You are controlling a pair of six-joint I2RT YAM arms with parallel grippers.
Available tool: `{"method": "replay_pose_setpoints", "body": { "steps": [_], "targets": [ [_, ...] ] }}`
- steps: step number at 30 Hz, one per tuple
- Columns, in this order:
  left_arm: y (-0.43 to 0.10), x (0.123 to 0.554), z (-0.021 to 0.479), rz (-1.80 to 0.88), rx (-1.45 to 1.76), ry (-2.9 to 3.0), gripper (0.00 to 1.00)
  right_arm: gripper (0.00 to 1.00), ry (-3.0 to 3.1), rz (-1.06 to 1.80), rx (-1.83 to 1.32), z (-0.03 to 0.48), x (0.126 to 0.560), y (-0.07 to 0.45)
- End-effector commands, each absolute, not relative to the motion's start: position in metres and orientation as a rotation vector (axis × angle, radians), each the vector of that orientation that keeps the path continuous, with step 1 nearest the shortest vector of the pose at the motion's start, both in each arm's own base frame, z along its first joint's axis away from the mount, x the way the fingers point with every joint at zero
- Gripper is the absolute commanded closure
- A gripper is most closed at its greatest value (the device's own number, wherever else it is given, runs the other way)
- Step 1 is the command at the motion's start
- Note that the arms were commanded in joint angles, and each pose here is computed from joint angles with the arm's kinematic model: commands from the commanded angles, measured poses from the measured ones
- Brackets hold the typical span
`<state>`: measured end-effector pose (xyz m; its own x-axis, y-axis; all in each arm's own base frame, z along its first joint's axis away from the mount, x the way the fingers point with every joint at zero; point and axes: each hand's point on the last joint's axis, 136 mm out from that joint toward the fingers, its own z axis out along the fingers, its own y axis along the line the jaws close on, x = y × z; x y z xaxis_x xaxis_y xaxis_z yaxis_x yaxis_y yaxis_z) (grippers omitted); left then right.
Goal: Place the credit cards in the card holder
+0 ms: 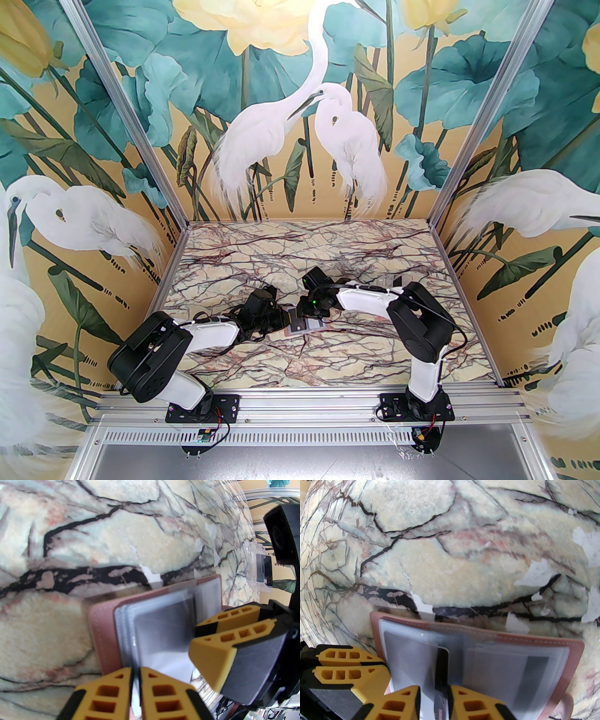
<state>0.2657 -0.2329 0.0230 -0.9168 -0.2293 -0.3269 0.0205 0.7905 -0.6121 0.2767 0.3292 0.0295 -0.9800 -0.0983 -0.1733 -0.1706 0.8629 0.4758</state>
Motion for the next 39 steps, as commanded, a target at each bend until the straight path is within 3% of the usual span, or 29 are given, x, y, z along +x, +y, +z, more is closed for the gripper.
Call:
{"method": "replay_pose_setpoints", "body": {
  "steps": [1, 16, 31, 39],
  "targets": [
    [-0.219, 0.249, -0.003, -0.813, -0.2, 2.685, 0.84, 0.73, 2.9, 0.787, -0.228, 0.031, 0.271, 0.339],
    [-0.221, 0.25, 0.003, -0.831, -0.191, 2.667, 0.83, 0.71, 2.902, 0.798, -0.224, 0.031, 0.269, 0.341],
    [-0.21, 0.246, 0.054, -0.843, -0.182, 2.565, 0.51, 0.52, 2.781, 0.496, -0.259, 0.082, 0.284, 0.293],
    [-0.205, 0.236, 0.034, -0.832, -0.214, 2.613, 0.47, 0.41, 2.791, 0.18, -0.239, 0.079, 0.288, 0.246]
  ]
}}
